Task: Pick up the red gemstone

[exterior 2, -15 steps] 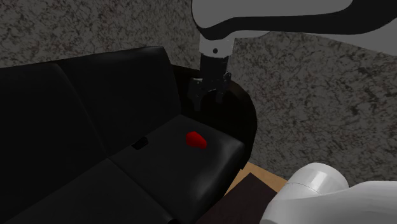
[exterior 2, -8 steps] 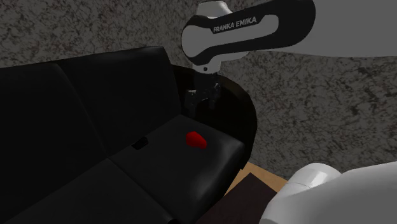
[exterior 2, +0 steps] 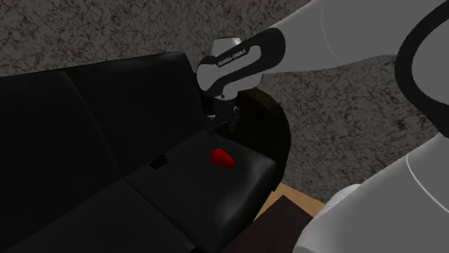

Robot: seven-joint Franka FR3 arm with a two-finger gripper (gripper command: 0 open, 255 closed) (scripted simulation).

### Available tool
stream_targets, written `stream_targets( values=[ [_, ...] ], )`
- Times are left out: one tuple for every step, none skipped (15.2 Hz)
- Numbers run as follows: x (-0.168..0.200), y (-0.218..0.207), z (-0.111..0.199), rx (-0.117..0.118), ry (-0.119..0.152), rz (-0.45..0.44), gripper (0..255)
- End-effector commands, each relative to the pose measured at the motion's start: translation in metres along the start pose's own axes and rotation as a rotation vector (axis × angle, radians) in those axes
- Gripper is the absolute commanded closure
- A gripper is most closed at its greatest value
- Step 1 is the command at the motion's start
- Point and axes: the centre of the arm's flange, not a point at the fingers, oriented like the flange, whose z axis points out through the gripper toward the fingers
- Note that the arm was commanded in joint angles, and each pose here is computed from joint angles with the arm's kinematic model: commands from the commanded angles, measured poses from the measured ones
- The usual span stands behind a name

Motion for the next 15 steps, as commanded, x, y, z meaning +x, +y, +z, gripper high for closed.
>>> stream_targets(
  values=[
    [0.017,0.007,0.021,-0.003,-0.003,-0.002,0],
    [0.025,0.01,0.031,-0.005,-0.005,-0.003,0],
    [0.033,0.014,0.041,-0.006,-0.007,-0.004,0],
    [0.042,0.017,0.051,-0.008,-0.01,-0.004,0],
    [0.05,0.02,0.061,-0.009,-0.012,-0.005,0],
    [0.058,0.024,0.071,-0.01,-0.014,-0.006,0],
    [0.066,0.027,0.081,-0.012,-0.016,-0.007,0],
    [0.074,0.031,0.091,-0.013,-0.018,-0.008,0],
    [0.082,0.034,0.101,-0.015,-0.02,-0.008,0],
    [0.09,0.037,0.112,-0.016,-0.022,-0.009,0],
    [0.098,0.041,0.122,-0.017,-0.024,-0.01,0],
    [0.106,0.044,0.132,-0.019,-0.026,-0.011,0],
    [0.114,0.048,0.142,-0.02,-0.028,-0.012,0],
    [0.114,0.048,0.142,-0.02,-0.028,-0.012,0],
    [0.114,0.048,0.147,-0.02,-0.028,-0.012,0]
  ],
)
